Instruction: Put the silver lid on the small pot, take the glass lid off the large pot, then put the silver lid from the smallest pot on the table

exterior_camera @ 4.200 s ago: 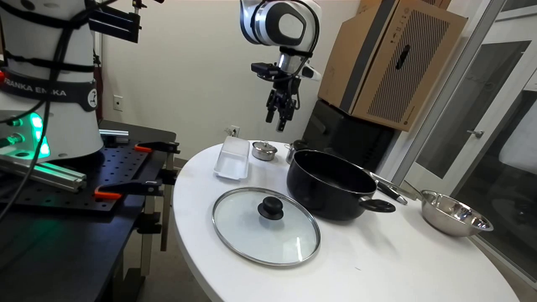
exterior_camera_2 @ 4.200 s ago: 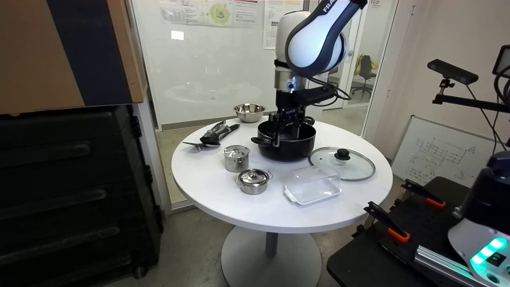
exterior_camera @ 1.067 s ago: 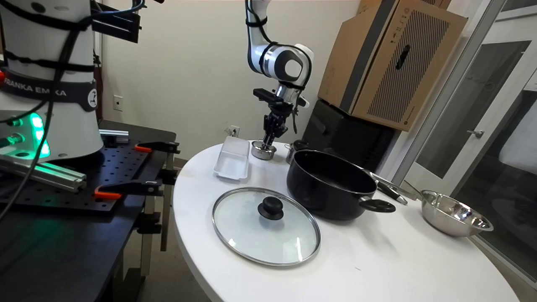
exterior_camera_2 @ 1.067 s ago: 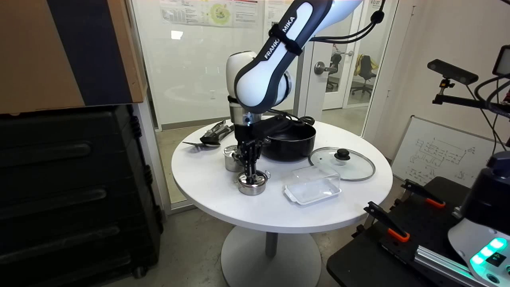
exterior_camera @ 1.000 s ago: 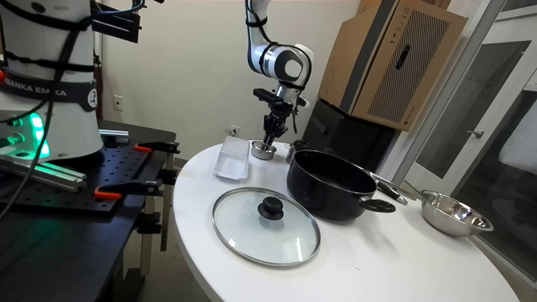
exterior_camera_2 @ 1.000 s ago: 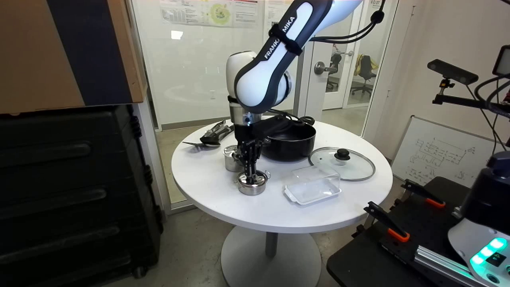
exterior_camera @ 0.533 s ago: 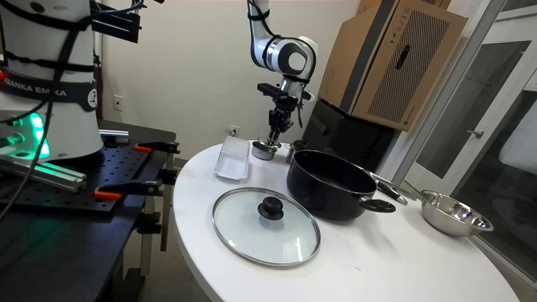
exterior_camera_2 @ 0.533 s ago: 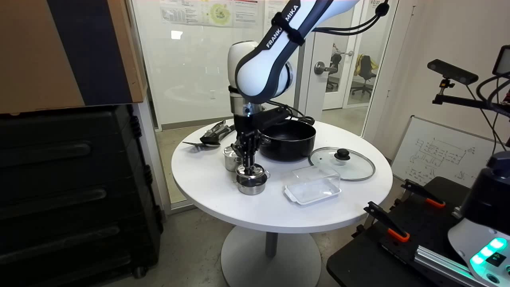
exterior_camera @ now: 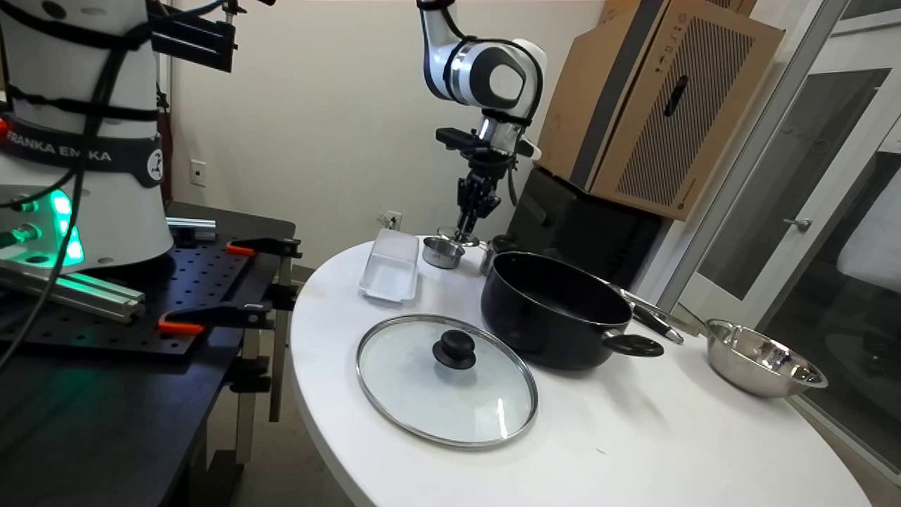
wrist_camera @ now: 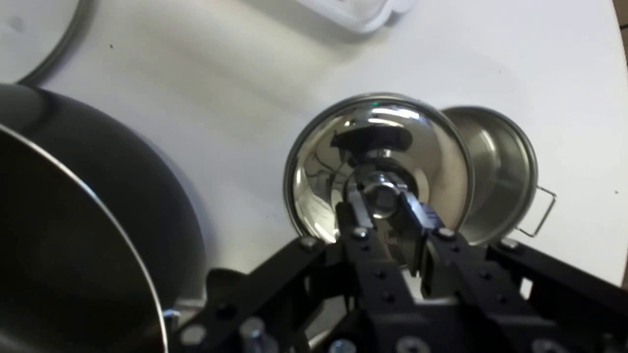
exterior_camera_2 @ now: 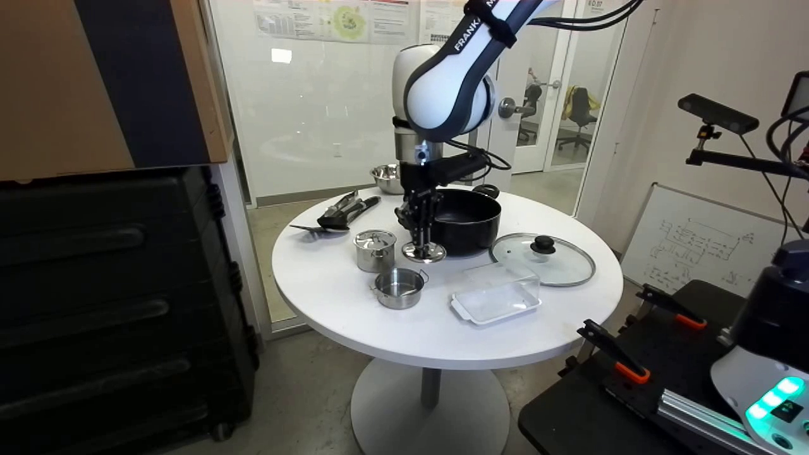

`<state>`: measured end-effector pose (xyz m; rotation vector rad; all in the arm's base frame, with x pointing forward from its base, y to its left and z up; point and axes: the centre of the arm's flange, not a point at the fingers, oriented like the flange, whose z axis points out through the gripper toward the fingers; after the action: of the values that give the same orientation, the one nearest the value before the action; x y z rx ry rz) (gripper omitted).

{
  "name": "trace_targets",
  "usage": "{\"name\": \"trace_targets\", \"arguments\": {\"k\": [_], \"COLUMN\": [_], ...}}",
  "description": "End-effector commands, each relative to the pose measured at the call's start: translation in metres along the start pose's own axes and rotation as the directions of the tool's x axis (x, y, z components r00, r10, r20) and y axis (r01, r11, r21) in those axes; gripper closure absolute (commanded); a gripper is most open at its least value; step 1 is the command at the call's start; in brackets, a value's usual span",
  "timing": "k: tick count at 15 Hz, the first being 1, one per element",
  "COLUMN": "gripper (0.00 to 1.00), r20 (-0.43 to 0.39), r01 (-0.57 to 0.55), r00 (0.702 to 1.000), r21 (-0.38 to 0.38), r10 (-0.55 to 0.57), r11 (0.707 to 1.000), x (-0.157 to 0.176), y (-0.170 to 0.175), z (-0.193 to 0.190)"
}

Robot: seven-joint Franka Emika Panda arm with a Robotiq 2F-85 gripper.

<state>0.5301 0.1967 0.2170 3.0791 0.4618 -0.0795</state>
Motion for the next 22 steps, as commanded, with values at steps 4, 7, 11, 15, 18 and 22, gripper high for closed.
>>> {"name": "trace_targets", "arguments": {"k": [4,7,11,15,18,22], "gripper": [0.95,0.95,0.95,0.95,0.95,0.95], "r20": [0.061,0.043,0.048,0.043,0.010,-0.029], "r01": [-0.108,-0.166,-0.182,-0.174,-0.183,-0.207], "r00": [0.992,0.985,0.982,0.983,0.983,0.978], "r21": [-0.026,-0.037,-0.046,-0.073,-0.107,-0.135], "r10": [0.109,0.168,0.184,0.177,0.185,0.205], "r11": [0.994,0.985,0.982,0.982,0.977,0.969], "x": [-0.048,-0.050,-0.053,-0.056,-0.055,-0.053], "y": [0.053,0.076,0.080,0.066,0.060,0.060], "z": [0.024,0.027,0.039,0.061,0.074,0.086]}}
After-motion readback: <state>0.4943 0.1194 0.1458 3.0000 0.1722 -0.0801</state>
